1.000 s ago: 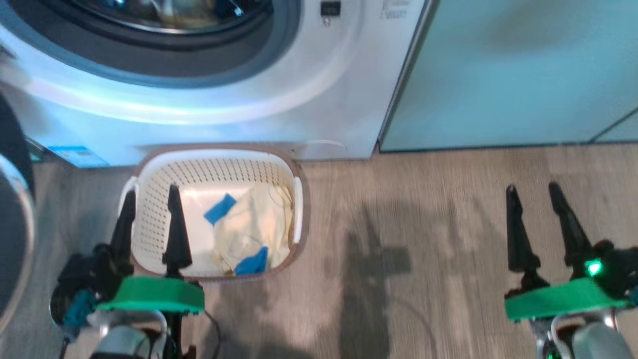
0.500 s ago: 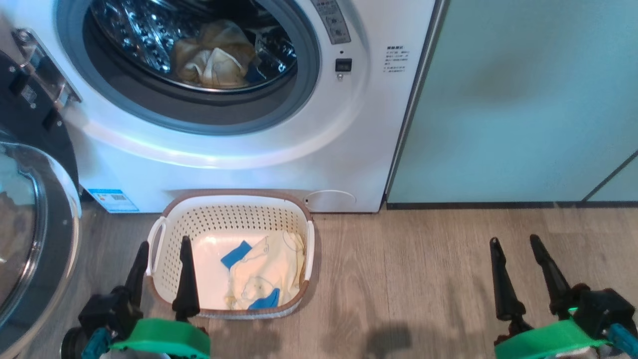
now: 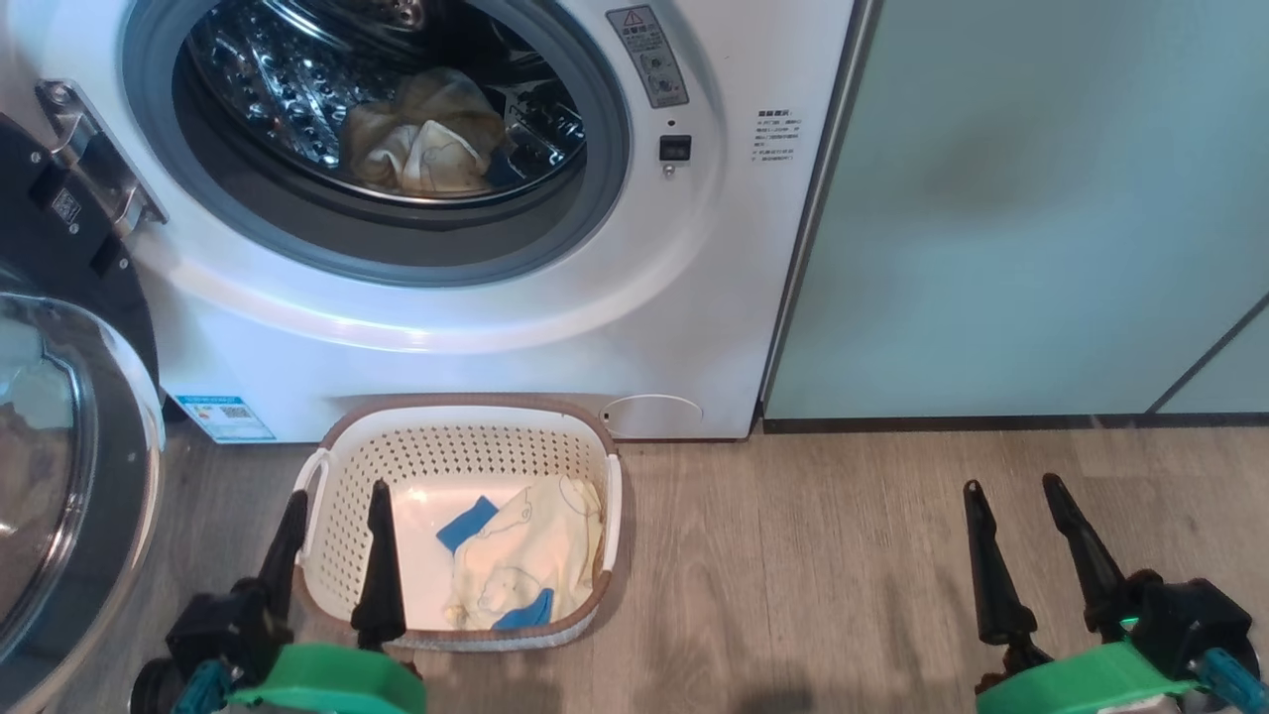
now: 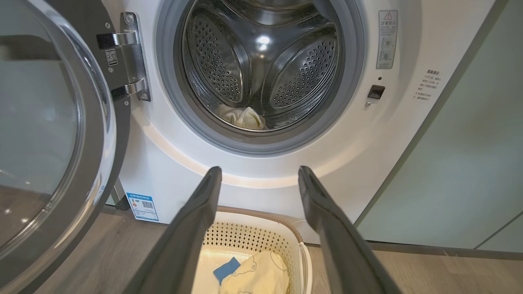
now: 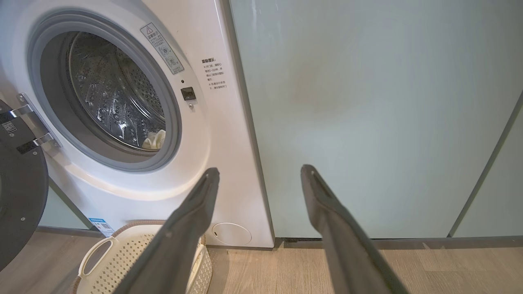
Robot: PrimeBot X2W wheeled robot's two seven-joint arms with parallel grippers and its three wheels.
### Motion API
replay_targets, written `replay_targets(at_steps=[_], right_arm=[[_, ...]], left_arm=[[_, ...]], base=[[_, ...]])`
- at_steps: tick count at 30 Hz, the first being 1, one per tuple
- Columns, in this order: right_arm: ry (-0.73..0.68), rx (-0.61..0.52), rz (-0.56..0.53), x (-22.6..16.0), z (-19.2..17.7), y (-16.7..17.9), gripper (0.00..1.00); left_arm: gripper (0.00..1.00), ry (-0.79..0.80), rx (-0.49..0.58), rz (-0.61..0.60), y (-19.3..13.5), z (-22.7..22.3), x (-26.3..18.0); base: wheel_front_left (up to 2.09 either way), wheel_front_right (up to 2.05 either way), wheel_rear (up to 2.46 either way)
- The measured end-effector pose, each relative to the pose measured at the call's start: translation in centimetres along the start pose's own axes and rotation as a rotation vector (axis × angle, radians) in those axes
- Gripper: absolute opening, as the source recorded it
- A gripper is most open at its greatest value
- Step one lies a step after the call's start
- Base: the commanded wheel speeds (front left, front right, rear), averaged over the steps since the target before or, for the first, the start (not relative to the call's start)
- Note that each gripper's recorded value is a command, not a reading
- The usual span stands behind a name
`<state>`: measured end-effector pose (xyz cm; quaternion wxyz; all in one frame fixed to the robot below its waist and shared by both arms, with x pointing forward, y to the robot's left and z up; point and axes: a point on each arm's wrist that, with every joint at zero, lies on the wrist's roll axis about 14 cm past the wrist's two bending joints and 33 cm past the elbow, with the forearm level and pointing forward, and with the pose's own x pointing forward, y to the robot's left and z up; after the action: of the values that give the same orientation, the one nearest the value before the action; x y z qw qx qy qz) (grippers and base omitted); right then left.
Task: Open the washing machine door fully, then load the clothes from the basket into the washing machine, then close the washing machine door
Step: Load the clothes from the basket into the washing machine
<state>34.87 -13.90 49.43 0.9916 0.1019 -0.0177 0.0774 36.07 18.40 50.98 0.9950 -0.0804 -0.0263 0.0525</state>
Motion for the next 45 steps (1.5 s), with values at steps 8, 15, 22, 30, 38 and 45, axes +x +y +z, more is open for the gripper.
replay_targets(at_steps=[8,15,22,30,38,45], right_arm=[[0.003,0.001,0.001,0.0,-0.1,0.0,1.0],[0.014,0.004,0.004,0.1,-0.5,0.1,1.0],[0.029,0.005,-0.008,0.1,-0.9,-0.2,1.0],[0.058,0.009,-0.034,0.4,-1.8,-1.1,1.0],[0.043,0.024,-0.062,3.6,-1.9,-2.7,1.0],[0.093,0.045,-0.098,5.8,-4.4,-4.5,1.0]], left_arm=[[1.0,0.015,0.002,-0.001,0.0,-0.4,-0.2],[1.0,0.038,0.007,-0.009,-0.1,-1.2,-0.1],[1.0,0.071,0.006,-0.056,-1.4,-2.5,1.1],[1.0,0.195,-0.004,-0.122,-3.2,-6.4,2.7],[1.0,0.376,-0.007,-0.186,-4.8,-13.4,6.1],[1.0,0.593,0.033,-0.235,-5.4,-21.8,8.0]], base=[[0.0,0.0,0.0],[0.0,0.0,0.0],[0.0,0.0,0.0],[0.0,0.0,0.0],[0.0,0.0,0.0],[0.0,0.0,0.0]])
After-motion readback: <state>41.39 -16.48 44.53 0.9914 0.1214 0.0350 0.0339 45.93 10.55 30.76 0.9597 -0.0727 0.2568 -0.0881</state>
